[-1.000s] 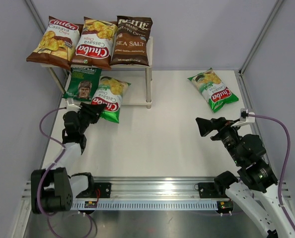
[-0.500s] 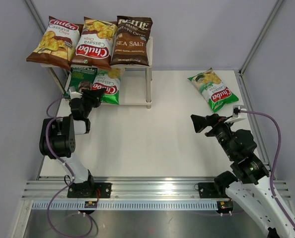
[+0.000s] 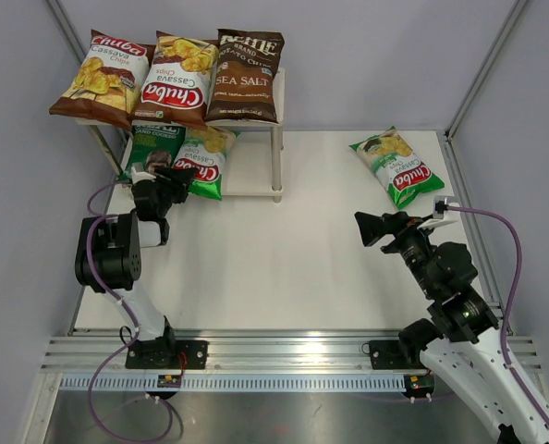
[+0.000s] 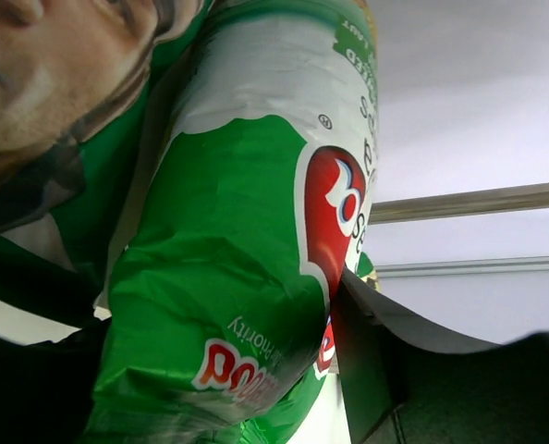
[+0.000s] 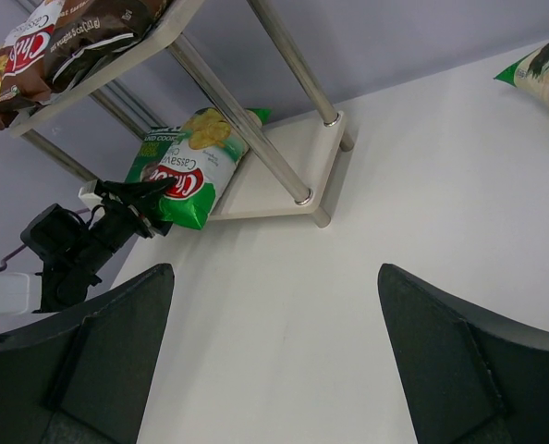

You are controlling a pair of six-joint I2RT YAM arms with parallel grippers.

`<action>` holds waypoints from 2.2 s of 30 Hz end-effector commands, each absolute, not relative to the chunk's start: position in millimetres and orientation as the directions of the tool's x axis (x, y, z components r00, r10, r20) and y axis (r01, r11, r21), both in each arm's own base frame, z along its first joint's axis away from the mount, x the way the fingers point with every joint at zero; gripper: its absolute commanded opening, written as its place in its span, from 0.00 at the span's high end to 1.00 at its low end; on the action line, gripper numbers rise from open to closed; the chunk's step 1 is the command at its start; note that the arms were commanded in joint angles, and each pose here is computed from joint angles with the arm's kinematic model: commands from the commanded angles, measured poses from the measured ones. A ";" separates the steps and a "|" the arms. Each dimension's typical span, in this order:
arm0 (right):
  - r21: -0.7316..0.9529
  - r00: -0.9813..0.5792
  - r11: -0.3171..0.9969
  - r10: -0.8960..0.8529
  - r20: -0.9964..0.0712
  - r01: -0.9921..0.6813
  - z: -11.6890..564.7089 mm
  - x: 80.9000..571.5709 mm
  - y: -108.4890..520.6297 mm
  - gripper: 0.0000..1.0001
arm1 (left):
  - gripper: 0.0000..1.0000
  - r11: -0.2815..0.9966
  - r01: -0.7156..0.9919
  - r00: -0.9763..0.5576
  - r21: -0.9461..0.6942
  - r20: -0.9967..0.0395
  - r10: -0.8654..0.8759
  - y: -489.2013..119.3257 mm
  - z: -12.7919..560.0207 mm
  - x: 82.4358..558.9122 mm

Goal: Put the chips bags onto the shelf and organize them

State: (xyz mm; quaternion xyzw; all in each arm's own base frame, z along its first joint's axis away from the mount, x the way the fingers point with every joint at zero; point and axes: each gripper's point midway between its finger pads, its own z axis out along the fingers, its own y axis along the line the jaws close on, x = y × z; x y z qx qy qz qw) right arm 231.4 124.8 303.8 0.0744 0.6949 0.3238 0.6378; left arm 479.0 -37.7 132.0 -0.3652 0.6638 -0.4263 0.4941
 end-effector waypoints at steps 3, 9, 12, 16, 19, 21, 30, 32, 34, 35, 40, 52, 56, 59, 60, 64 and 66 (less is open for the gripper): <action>0.550 -0.144 0.768 0.535 -0.833 -0.329 313.3 233.6 126.4 0.01 | 0.45 0.456 -0.045 -0.199 -0.889 -0.439 -0.876 -32.8 157.8 490.6; 0.543 -0.171 0.780 0.516 -0.839 -0.309 305.1 239.4 129.2 0.01 | 0.57 0.501 -0.161 -0.175 -0.850 -0.475 -0.862 -34.2 154.3 484.3; 0.545 -0.189 0.782 0.511 -0.838 -0.303 301.6 241.3 131.4 0.01 | 0.62 0.477 -0.207 -0.155 -0.854 -0.453 -0.878 -29.0 151.8 484.1; 0.544 -0.191 0.785 0.510 -0.839 -0.297 300.1 242.7 131.2 0.01 | 0.63 0.459 -0.237 -0.143 -0.856 -0.437 -0.888 -25.8 149.9 487.2; 0.541 -0.188 0.789 0.508 -0.841 -0.290 299.2 243.3 129.9 0.00 | 0.58 0.457 -0.257 -0.143 -0.851 -0.434 -0.889 -24.2 147.7 489.0; 0.541 -0.187 0.790 0.508 -0.841 -0.287 299.9 243.9 129.6 0.01 | 0.51 0.459 -0.266 -0.140 -0.848 -0.437 -0.888 -22.3 145.4 488.6; 0.479 -0.286 0.850 0.414 -0.864 -0.220 281.8 258.8 134.1 0.01 | 0.18 0.495 -0.291 -0.121 -0.819 -0.481 -0.868 -14.9 161.1 469.0; 0.452 -0.340 0.868 0.371 -0.864 -0.203 269.9 265.4 139.1 0.00 | 0.10 0.509 -0.315 -0.095 -0.801 -0.507 -0.857 -7.1 166.9 464.2; 0.429 -0.392 0.887 0.339 -0.855 -0.169 257.6 273.7 141.6 0.01 | 0.01 0.523 -0.336 -0.097 -0.783 -0.524 -0.846 -4.0 167.2 459.3; 0.425 -0.407 0.891 0.334 -0.850 -0.156 253.2 276.5 141.9 0.01 | 0.01 0.528 -0.341 -0.093 -0.778 -0.531 -0.842 -2.3 169.4 457.4; 0.445 -0.479 0.891 0.352 -0.804 -0.091 236.1 296.5 137.9 0.01 | 0.01 0.535 -0.395 -0.074 -0.746 -0.555 -0.829 10.6 182.4 437.8; 0.552 -0.422 0.815 0.570 -0.705 0.178 210.9 351.4 58.9 0.01 | 0.01 0.656 -0.373 -0.128 -0.656 -0.664 -0.737 22.3 237.2 377.9; 0.543 -0.348 0.774 0.632 -0.693 0.326 196.9 368.2 8.7 0.01 | 0.01 0.714 -0.252 -0.203 -0.653 -0.686 -0.699 -7.1 256.6 350.8; 0.607 -0.229 0.676 0.725 -0.649 0.418 183.0 376.6 -32.1 0.01 | 0.01 0.735 -0.193 -0.242 -0.650 -0.695 -0.677 -25.1 257.1 329.2; 0.657 -0.148 0.621 0.765 -0.626 0.427 184.5 384.4 -54.2 0.01 | 0.01 0.742 -0.161 -0.257 -0.650 -0.699 -0.668 -34.4 256.4 316.0; 0.795 -0.129 0.503 0.862 -0.490 0.340 160.6 397.7 -64.7 0.01 | 0.01 0.767 -0.028 -0.361 -0.641 -0.709 -0.606 -70.3 252.6 288.5; 0.837 -0.152 0.474 0.880 -0.449 0.274 154.9 411.7 -63.5 0.00 | 0.01 0.782 0.034 -0.424 -0.622 -0.718 -0.553 -89.9 249.0 275.2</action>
